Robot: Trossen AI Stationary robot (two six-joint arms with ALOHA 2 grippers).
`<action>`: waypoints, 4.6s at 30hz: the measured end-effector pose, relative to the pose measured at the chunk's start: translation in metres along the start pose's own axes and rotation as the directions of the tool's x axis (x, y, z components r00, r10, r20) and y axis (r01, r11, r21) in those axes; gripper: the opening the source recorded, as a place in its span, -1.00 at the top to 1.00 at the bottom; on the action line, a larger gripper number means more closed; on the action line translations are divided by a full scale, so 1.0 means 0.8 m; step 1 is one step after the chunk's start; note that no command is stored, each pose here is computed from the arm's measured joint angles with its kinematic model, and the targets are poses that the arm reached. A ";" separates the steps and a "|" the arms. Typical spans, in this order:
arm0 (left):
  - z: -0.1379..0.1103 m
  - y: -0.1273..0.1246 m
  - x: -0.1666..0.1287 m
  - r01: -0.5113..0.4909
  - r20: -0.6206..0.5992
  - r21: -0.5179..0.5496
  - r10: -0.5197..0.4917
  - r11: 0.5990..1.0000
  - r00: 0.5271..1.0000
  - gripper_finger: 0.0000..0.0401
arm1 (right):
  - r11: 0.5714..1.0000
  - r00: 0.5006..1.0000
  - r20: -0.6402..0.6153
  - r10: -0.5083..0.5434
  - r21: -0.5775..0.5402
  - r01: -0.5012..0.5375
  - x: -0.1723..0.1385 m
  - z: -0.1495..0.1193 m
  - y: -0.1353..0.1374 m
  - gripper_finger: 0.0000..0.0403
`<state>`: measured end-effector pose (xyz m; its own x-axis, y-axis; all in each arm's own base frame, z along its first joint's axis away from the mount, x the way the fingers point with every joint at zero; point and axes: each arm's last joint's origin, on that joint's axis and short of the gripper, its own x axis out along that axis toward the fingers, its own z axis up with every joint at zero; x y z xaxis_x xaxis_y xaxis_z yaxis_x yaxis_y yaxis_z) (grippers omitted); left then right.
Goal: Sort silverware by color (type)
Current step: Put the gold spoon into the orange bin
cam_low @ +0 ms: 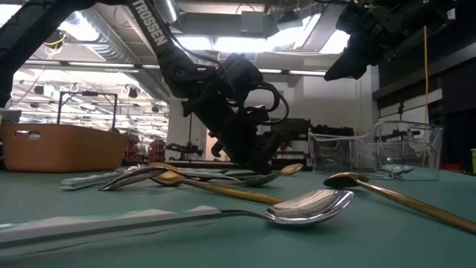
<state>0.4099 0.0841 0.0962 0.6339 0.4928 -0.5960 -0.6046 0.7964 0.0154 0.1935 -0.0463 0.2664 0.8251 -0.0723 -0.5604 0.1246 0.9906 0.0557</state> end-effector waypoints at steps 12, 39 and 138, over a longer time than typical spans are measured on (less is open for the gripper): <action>0.026 0.002 -0.022 0.013 0.044 -0.018 -0.012 1.000 0.999 0.91 | 1.000 1.000 0.001 0.000 0.000 0.000 0.000 0.000 0.000 0.75; 0.120 0.039 -0.177 0.026 0.090 -0.029 -0.024 0.999 0.996 0.91 | 1.000 1.000 0.000 0.000 0.000 0.000 0.000 0.000 0.000 0.75; -0.085 0.152 -0.294 -0.519 -0.632 0.067 0.439 0.852 0.638 0.84 | 1.000 0.999 -0.033 0.001 0.004 -0.001 0.000 -0.004 0.000 0.75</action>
<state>0.1543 0.0412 0.1837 -0.1656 0.4427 -0.8812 -0.8118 0.4461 0.3767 0.1917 -0.0458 0.2636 0.8064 -0.0674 -0.5875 0.1264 0.9902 0.0599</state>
